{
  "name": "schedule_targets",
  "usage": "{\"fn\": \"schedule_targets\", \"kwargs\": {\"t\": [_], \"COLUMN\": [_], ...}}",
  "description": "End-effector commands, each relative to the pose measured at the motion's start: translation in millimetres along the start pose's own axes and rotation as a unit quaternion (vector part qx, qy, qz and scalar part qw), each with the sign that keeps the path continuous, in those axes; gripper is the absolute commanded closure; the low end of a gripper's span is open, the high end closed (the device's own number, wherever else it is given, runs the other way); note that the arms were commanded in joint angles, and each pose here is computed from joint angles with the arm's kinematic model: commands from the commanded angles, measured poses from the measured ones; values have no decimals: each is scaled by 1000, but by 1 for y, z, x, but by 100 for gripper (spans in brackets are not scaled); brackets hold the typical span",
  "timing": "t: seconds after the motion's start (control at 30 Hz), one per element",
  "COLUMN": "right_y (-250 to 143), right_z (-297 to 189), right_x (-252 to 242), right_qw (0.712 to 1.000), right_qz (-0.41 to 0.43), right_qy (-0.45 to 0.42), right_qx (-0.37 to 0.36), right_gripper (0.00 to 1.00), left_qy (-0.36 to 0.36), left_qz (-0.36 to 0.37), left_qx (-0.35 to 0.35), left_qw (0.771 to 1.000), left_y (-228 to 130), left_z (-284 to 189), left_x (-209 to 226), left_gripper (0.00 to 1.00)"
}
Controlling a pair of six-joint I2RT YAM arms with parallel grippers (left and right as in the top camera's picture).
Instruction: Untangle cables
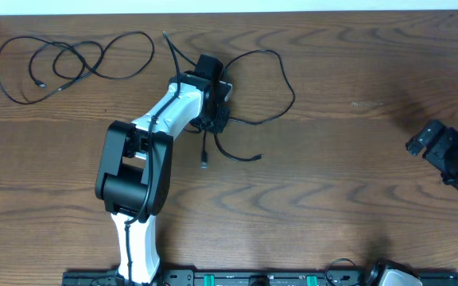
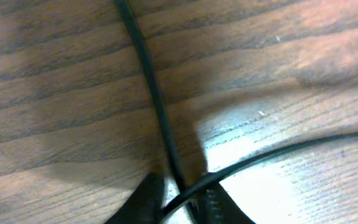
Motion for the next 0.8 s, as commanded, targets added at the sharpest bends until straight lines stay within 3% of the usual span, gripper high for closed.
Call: {"fn": "schedule_targets", "kwargs": {"t": [0.0,0.53,0.77], "right_y": [2,2,2], "right_z": [-2,-2,-2], "right_x": [-1,-1,-1], "right_qw": [1000,1000,1000], "right_qz": [-4,-4,-4], "right_qy": [-1,-1,-1], "right_qx": [-4,-4,-4], "right_gripper": [1,1,1], "left_qy": [-9,9,-13], "left_qz": [-25,-90,-131], "left_qx": [23,-119,-216], "left_qw": [999,989,967], "left_y": [-8,12,6], "left_z": [12,-123,-204], "left_x": [-3,-14,-31], "left_gripper": [92,93,93]}}
Point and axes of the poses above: each gripper's point midway between its finger pads, its own z axis out along the fingers, its own x axis along the line the jaws close on, y = z × x, the point moved 4 cm from there along -z, back along the fingers, and after that the axes turned 13 degrees about z, right-handed, at the moved point
